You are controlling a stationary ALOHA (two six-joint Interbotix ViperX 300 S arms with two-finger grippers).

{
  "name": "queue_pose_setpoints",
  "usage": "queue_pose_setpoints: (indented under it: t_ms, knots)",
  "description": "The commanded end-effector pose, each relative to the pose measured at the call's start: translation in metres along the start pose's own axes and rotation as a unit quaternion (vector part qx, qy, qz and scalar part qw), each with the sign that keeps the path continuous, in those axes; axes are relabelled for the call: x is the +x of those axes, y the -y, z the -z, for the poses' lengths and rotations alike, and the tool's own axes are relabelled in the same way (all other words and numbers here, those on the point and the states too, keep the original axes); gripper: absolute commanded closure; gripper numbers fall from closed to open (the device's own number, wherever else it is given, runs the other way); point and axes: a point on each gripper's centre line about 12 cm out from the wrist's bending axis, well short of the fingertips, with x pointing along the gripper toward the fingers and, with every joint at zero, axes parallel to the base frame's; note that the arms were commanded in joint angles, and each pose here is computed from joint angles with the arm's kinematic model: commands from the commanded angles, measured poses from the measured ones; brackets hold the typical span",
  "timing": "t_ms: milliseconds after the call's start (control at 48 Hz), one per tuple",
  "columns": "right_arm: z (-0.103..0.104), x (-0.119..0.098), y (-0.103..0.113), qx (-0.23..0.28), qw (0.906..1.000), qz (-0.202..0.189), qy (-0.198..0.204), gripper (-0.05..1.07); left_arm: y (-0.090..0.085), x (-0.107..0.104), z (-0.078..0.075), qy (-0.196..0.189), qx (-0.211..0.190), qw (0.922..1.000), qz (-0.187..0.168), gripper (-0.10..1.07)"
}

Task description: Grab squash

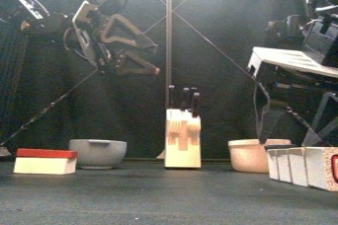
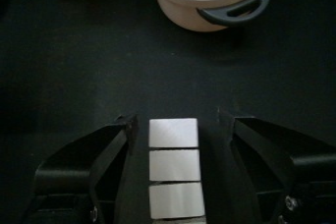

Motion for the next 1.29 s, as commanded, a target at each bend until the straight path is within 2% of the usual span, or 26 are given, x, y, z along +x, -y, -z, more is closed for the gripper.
queue_pose_setpoints:
  t_ms: [0, 188, 417, 604, 771, 938, 1000, 1125, 1271]
  knots:
    - [-0.016, -0.012, -0.004, 0.016, 0.9995, -0.026, -0.013, 0.07, -0.001, -0.001, -0.009, 0.015, 0.000, 0.9999, -0.002, -0.02]
    - [-0.038, -0.016, 0.007, 0.013, 0.9981, -0.059, -0.013, 0.07, -0.002, -0.002, -0.004, -0.012, 0.001, 0.9999, -0.007, -0.02]
    - [-0.063, -0.021, 0.019, 0.000, 0.9891, -0.142, -0.039, 0.07, -0.004, -0.004, -0.001, -0.046, 0.003, 0.9988, -0.016, -0.02]
    - [-0.074, -0.021, 0.021, -0.039, 0.9720, -0.228, -0.043, 0.07, -0.003, -0.011, -0.003, -0.052, 0.007, 0.9985, -0.017, -0.02]
    - [-0.087, -0.021, 0.021, -0.050, 0.9574, -0.279, -0.055, 0.07, -0.002, -0.021, 0.006, -0.084, 0.008, 0.9962, -0.021, -0.02]
    - [-0.105, -0.023, 0.022, -0.061, 0.9407, -0.331, -0.044, 0.07, -0.002, -0.034, 0.007, -0.142, 0.010, 0.9892, -0.036, -0.02]
    - [-0.110, -0.025, 0.024, -0.070, 0.9320, -0.353, -0.040, 0.07, 0.001, -0.038, 0.005, -0.159, 0.012, 0.9865, -0.037, -0.02]
    - [-0.119, -0.028, 0.029, -0.074, 0.9208, -0.381, -0.042, 0.07, 0.004, -0.046, 0.000, -0.185, 0.003, 0.9817, -0.043, -0.02]
    - [-0.133, -0.032, 0.031, -0.071, 0.9093, -0.409, -0.030, 0.07, 0.008, -0.056, 0.006, -0.228, -0.007, 0.9724, -0.047, -0.02]
